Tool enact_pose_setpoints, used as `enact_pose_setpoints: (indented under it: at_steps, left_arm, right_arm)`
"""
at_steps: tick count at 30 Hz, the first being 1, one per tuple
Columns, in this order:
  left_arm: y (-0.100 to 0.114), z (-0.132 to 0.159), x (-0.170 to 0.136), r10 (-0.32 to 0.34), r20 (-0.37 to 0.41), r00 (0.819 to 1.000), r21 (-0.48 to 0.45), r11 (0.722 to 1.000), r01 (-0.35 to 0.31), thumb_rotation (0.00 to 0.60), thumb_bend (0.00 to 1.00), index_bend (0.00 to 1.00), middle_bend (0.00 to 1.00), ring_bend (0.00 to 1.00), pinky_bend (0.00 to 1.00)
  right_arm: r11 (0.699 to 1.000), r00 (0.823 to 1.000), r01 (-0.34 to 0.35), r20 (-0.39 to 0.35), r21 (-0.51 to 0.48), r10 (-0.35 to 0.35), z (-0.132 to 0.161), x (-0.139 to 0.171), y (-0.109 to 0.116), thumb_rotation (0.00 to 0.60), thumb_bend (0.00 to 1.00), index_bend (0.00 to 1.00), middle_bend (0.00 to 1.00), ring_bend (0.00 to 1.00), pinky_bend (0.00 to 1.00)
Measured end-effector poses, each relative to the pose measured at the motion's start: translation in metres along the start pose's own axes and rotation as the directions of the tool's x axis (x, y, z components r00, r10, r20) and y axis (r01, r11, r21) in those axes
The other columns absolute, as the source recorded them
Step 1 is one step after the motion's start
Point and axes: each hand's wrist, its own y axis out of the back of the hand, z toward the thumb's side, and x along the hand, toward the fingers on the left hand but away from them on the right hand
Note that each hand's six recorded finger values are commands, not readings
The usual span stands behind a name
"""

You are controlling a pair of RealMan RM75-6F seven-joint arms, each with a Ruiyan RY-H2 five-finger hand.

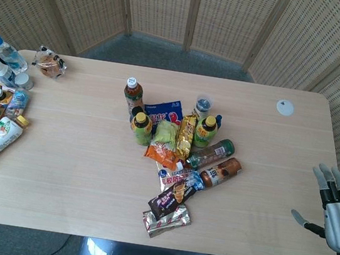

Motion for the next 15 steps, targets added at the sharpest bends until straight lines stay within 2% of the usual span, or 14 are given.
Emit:
enact_pose_setpoints:
  at_steps: [5,10,13,15]
  left_arm:
    - [0.000,0.001,0.000,-0.003,0.001,1.000,-0.012,1.000,0.003,0.600,0.00,0.28,0.00,0.00,0.00]
    - [0.006,0.001,-0.001,0.016,0.004,1.000,-0.026,1.000,-0.016,0.600,0.00,0.28,0.00,0.00,0.00]
    - [0.008,0.002,0.000,0.024,0.005,1.000,-0.029,0.999,-0.024,0.600,0.00,0.28,0.00,0.00,0.00]
    - [0.007,0.001,-0.001,0.019,0.004,1.000,-0.029,0.999,-0.019,0.600,0.00,0.28,0.00,0.00,0.00]
  right_arm:
    - [1.000,0.999,-0.016,-0.040,-0.005,0.016,0.008,0.001,-0.009,0.542,0.00,0.00,0.00,0.00,0.00]
    - [0.995,0.989,-0.099,-0.106,0.009,0.100,0.022,-0.002,-0.033,0.595,0.00,0.00,0.00,0.00,0.00]
    - [0.984,0.968,-0.174,-0.177,0.042,0.178,0.035,-0.006,-0.056,0.600,0.00,0.00,0.00,0.00,0.00]
    - [0.973,0.944,-0.219,-0.237,0.069,0.229,0.045,-0.009,-0.074,0.600,0.00,0.00,0.00,0.00,0.00]
